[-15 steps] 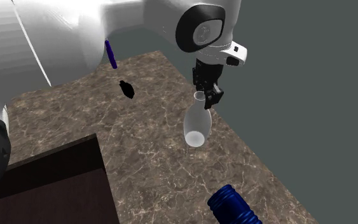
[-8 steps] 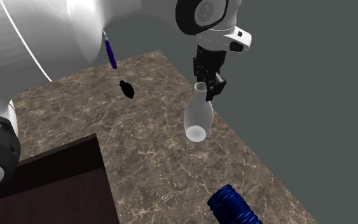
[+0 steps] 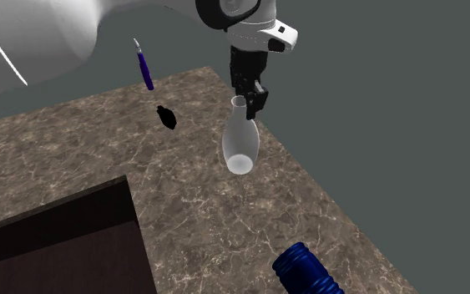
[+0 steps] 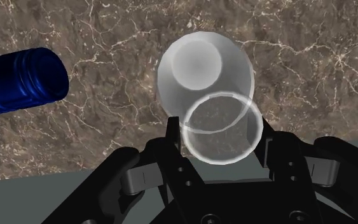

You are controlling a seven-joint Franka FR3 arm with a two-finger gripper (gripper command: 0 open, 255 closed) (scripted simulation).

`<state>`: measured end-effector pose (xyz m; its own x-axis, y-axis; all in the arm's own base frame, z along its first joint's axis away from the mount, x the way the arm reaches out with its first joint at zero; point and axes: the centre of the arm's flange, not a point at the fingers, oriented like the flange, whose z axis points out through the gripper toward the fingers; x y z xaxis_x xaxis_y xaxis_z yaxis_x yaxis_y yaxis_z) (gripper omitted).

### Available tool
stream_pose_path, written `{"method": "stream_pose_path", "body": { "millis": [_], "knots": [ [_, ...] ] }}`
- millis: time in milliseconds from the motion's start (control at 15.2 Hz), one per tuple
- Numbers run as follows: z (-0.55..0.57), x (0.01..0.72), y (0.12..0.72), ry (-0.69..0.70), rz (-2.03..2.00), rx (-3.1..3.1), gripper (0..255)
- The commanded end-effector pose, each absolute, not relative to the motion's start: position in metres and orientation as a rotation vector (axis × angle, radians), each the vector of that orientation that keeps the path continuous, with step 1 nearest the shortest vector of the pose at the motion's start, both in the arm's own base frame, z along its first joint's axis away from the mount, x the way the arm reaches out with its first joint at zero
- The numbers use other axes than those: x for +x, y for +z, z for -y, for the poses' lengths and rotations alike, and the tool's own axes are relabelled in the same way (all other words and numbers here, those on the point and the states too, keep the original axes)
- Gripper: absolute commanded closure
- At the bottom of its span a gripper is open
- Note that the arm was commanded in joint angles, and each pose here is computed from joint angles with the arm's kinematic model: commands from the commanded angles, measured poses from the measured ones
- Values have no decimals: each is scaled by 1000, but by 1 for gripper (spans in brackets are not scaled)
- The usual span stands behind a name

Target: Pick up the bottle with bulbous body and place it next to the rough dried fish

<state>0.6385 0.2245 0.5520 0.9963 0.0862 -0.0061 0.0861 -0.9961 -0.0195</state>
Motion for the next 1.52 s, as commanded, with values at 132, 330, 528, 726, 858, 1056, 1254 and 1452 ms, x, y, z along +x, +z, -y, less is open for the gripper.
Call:
{"method": "stream_pose_path", "body": {
  "millis": [132, 330, 528, 726, 858, 1056, 1254, 1452],
  "knots": [
    [-265, 602, 552, 9, 133, -3120, 255],
    [-294, 576, 552, 9, 133, -3120, 255],
    [-324, 550, 553, 9, 133, -3120, 255],
    [-354, 524, 553, 9, 133, -3120, 255],
    [-374, 506, 553, 9, 133, -3120, 255],
    [-404, 480, 553, 9, 133, -3120, 255],
    [-434, 454, 553, 9, 133, -3120, 255],
    [-464, 428, 553, 9, 133, -3120, 255]
  ]
}}
